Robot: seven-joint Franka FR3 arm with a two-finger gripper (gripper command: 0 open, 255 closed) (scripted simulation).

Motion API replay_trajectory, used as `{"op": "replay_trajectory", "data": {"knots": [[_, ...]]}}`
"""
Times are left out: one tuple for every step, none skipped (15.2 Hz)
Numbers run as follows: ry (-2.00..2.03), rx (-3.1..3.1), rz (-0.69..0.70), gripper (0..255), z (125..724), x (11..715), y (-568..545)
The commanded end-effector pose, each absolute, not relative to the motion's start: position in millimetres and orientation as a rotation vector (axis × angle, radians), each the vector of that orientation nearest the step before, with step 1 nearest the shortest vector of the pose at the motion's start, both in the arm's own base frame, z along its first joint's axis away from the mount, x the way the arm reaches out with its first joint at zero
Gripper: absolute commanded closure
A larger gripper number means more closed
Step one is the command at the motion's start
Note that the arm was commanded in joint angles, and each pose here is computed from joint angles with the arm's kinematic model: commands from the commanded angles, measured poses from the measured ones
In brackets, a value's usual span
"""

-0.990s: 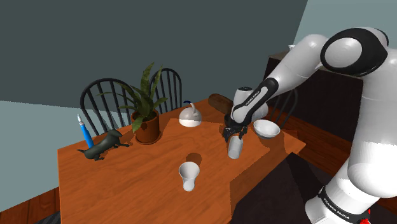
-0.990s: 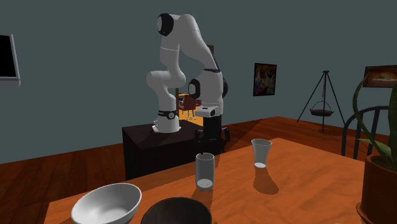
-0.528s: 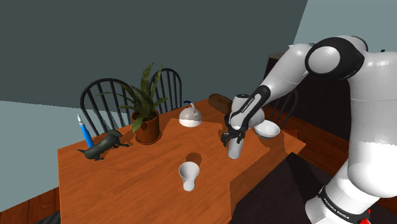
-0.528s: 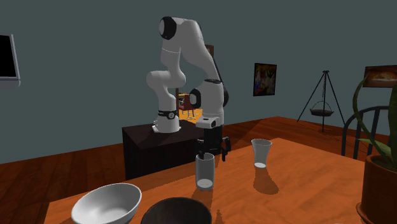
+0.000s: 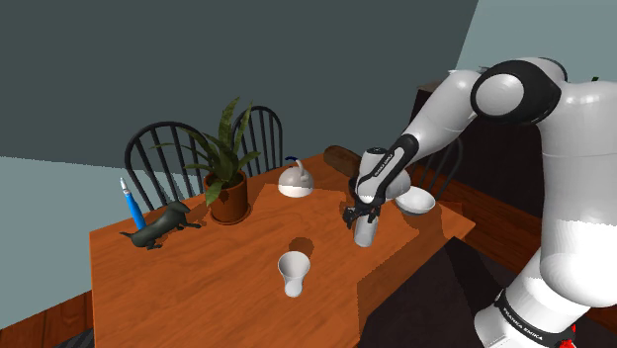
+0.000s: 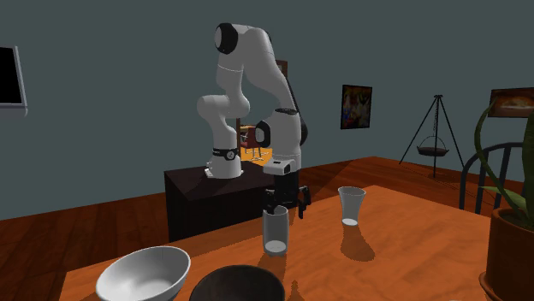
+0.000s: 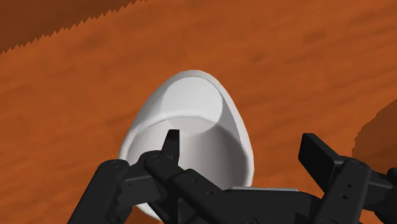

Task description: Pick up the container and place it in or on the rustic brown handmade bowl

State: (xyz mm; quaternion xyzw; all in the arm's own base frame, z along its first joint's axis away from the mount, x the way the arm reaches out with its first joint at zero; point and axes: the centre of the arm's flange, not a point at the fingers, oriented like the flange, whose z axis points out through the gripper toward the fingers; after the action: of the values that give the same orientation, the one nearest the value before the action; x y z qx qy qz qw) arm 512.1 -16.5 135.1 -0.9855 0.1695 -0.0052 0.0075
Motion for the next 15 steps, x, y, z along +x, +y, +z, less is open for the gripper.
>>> {"op": "replay_trajectory", "data": {"knots": [[0.53,-3.081,-0.015,255,134.9,511.9,-16.6],[0.53,-3.081,-0.015,255,134.9,511.9,-16.6],[0.53,-3.081,-0.015,255,134.9,511.9,-16.6],[0.53,-3.081,-0.015,255,134.9,511.9,-16.6],[0.53,-3.081,-0.015,255,134.9,511.9,-16.6],[0.53,-3.081,-0.015,255,134.9,511.9,-16.6],[0.53,-3.081,-0.015,255,134.9,511.9,-16.5],[0.53,-3.081,-0.015,255,134.9,511.9,-16.5],[0.53,-3.081,-0.015,255,134.9,511.9,-16.5],[0.53,-3.081,-0.015,255,134.9,512.0,-16.6],[0.53,-3.081,-0.015,255,140.2,511.9,-16.6],[0.53,-3.081,-0.015,255,145.4,511.9,-16.6],[0.53,-3.081,-0.015,255,150.7,512.0,-16.6],[0.53,-3.081,-0.015,255,156.0,512.0,-16.6],[0.53,-3.081,-0.015,255,161.3,512.0,-16.6]]}}
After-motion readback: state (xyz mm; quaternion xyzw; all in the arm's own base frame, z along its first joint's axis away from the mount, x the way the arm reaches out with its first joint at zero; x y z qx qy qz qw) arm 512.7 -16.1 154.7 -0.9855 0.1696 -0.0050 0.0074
